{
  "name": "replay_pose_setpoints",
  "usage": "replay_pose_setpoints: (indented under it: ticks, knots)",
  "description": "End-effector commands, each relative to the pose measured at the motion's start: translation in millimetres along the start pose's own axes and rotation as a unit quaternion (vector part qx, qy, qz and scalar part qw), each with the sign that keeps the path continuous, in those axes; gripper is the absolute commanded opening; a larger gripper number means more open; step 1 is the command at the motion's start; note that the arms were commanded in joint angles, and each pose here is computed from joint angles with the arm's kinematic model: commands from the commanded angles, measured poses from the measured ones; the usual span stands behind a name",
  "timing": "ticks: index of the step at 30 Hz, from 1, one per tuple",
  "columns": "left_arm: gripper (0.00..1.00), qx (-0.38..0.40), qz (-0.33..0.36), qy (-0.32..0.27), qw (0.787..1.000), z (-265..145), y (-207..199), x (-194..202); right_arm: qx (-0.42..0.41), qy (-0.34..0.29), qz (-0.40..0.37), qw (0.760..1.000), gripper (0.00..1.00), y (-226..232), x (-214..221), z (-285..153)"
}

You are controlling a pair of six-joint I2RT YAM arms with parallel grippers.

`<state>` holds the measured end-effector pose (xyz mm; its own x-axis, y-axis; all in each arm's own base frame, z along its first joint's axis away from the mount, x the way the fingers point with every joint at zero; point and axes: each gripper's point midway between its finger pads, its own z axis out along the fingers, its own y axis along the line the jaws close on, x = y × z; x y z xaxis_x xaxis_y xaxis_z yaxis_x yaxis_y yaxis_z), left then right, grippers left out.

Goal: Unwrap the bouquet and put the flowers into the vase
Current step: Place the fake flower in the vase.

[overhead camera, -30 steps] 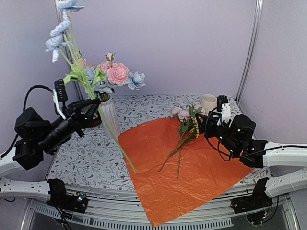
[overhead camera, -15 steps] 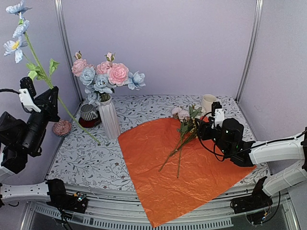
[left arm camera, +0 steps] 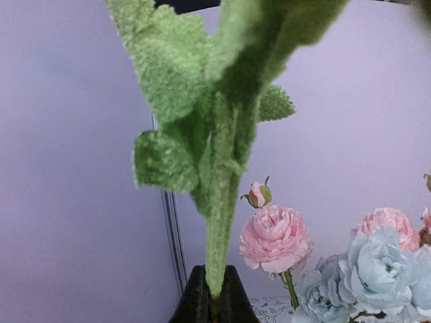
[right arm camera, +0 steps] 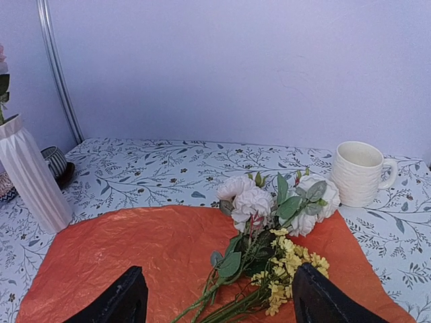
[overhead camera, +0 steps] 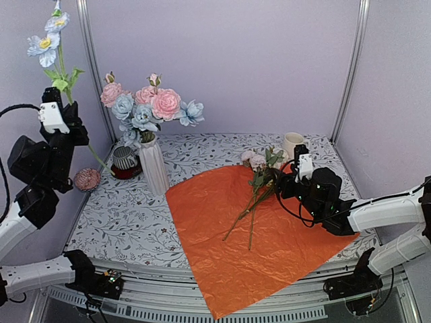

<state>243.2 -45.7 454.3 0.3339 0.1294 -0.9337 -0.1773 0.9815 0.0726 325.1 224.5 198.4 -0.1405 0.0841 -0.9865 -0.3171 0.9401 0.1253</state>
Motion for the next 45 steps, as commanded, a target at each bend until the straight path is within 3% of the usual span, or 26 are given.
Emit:
replay_pose_setpoints:
  ticks: [1,8,14,27,32,45]
  knots:
    - [0.0,0.041,-0.029,-0.03,0.998,27.6,-11.6,-8.8,-0.01,-0.011,-0.005,1.0,0.76,3.2,-6.1,1.4]
    - [0.0,0.086,-0.06,-0.079,0.991,54.7,-20.6,-16.4,-0.02,-0.008,-0.009,1.0,0.77,7.2,-4.3,2.4]
    - [0.0,0.124,-0.066,-0.122,0.983,58.5,-32.2,-47.6,-0.023,-0.007,-0.013,1.0,0.77,9.1,-4.1,4.2]
    - [0.0,0.178,-0.075,-0.161,0.968,62.8,-51.0,-77.7,-0.034,-0.003,-0.021,0.999,0.77,14.1,-2.5,6.7]
    - [0.0,0.201,-0.075,-0.141,0.966,68.9,-65.1,-66.1,-0.038,0.0,-0.023,0.999,0.77,15.7,-2.0,7.1]
    - [0.0,0.209,-0.08,-0.026,0.974,90.0,-90.1,9.9,-0.049,0.002,-0.024,0.998,0.77,20.5,-2.4,7.4]
